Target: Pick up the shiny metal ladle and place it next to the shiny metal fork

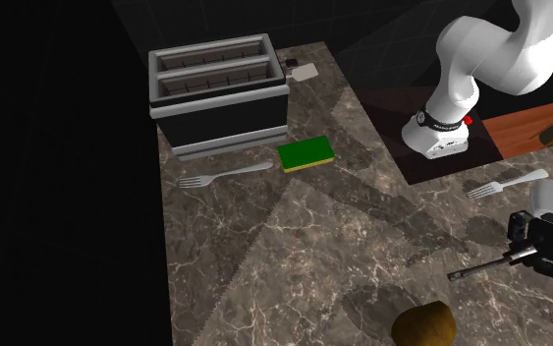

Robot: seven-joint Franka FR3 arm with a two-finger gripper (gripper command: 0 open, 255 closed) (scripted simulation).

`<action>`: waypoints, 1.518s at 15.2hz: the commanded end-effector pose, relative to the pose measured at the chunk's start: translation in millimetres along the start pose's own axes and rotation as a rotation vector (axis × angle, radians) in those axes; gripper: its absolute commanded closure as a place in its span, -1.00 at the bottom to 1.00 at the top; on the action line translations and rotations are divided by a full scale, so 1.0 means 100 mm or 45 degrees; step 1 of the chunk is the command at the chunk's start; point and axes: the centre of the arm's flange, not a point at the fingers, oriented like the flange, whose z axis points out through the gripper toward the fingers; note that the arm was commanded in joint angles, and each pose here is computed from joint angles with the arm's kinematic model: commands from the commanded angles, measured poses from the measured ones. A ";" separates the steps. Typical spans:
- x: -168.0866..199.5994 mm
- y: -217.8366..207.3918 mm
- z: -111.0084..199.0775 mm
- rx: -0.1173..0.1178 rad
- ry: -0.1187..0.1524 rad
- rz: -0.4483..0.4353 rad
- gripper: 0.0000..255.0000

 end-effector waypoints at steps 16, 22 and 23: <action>0.01 0.03 0.26 0.001 0.001 0.000 -1.00; 0.01 0.03 -0.24 0.001 0.001 0.000 -1.00; 0.01 0.03 -0.24 0.001 0.001 0.000 -1.00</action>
